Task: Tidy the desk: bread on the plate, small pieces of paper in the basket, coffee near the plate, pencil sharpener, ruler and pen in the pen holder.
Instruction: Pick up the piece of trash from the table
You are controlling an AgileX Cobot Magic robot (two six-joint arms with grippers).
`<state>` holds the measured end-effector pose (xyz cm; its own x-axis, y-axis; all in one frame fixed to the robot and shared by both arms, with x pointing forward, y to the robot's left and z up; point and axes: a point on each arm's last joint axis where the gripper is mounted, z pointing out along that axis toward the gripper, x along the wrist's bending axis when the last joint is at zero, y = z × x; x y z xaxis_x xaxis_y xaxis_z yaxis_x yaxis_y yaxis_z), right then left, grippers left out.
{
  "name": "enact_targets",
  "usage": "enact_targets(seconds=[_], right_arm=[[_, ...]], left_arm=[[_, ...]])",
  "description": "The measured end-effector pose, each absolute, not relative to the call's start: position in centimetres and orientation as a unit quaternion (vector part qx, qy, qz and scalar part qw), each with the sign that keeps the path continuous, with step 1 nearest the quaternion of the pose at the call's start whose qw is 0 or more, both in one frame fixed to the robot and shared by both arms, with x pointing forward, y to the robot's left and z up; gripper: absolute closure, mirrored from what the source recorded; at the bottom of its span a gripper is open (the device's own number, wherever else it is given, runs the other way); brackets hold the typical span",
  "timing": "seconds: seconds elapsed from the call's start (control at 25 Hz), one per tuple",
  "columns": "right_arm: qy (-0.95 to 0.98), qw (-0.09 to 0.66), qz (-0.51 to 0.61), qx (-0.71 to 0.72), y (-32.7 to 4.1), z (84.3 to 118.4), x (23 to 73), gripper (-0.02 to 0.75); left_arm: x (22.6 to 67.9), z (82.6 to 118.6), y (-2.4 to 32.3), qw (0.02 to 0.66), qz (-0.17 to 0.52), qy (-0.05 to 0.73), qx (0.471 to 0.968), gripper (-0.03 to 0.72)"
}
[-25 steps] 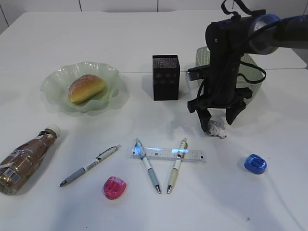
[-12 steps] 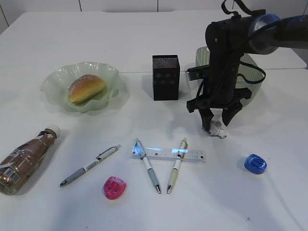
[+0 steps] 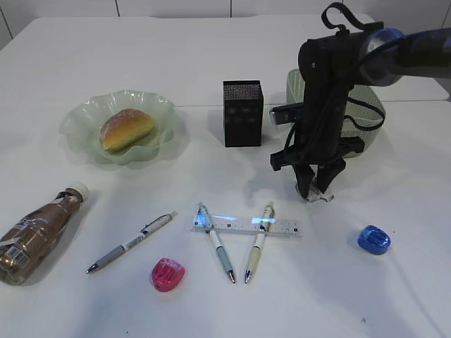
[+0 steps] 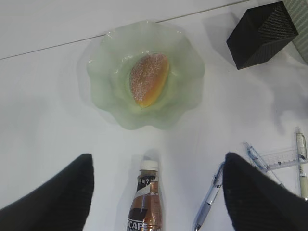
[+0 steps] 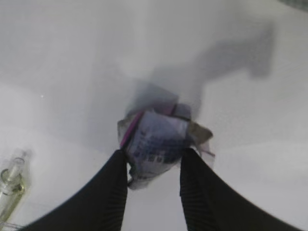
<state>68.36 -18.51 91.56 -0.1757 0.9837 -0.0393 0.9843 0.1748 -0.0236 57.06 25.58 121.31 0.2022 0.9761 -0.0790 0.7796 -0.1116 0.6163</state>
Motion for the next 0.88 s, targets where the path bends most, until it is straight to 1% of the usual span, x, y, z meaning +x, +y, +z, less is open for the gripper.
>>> enact_targets(seconds=[0.12, 0.28, 0.36, 0.4, 0.48, 0.52, 0.56, 0.68, 0.72, 0.76, 0.88], right_arm=[[0.766, -0.002, -0.025, 0.643, -18.4, 90.8, 68.4, 0.436], [0.769, -0.002, -0.025, 0.639, -18.0, 90.8, 68.3, 0.445], [0.771, -0.002, -0.025, 0.637, -17.8, 90.8, 68.2, 0.486], [0.771, -0.002, -0.025, 0.637, -17.8, 90.8, 68.2, 0.486], [0.773, -0.002, -0.025, 0.633, -17.4, 90.8, 68.1, 0.589], [0.773, -0.002, -0.025, 0.633, -17.4, 90.8, 68.1, 0.589], [0.775, -0.002, -0.025, 0.632, -17.3, 90.8, 68.1, 0.627], [0.776, -0.002, -0.026, 0.63, -17.3, 90.8, 68.1, 0.673], [0.776, -0.002, -0.026, 0.63, -17.3, 90.8, 68.1, 0.673], [0.777, -0.002, -0.026, 0.63, -17.3, 90.8, 68.1, 0.694], [0.778, -0.002, -0.026, 0.628, -17.3, 90.8, 68.1, 0.712]], left_arm=[[57.1, 121.3, 25.6, 0.277, 0.177, 0.606, 0.724, 0.096], [57.1, 121.3, 25.6, 0.277, 0.177, 0.606, 0.724, 0.096], [57.1, 121.3, 25.6, 0.277, 0.177, 0.606, 0.724, 0.096], [57.1, 121.3, 25.6, 0.277, 0.177, 0.606, 0.724, 0.096], [57.1, 121.3, 25.6, 0.277, 0.177, 0.606, 0.724, 0.096], [57.1, 121.3, 25.6, 0.277, 0.177, 0.606, 0.724, 0.096], [57.1, 121.3, 25.6, 0.277, 0.177, 0.606, 0.724, 0.096], [57.1, 121.3, 25.6, 0.277, 0.177, 0.606, 0.724, 0.096], [57.1, 121.3, 25.6, 0.277, 0.177, 0.606, 0.724, 0.096], [57.1, 121.3, 25.6, 0.277, 0.177, 0.606, 0.724, 0.096], [57.1, 121.3, 25.6, 0.277, 0.177, 0.606, 0.724, 0.096]])
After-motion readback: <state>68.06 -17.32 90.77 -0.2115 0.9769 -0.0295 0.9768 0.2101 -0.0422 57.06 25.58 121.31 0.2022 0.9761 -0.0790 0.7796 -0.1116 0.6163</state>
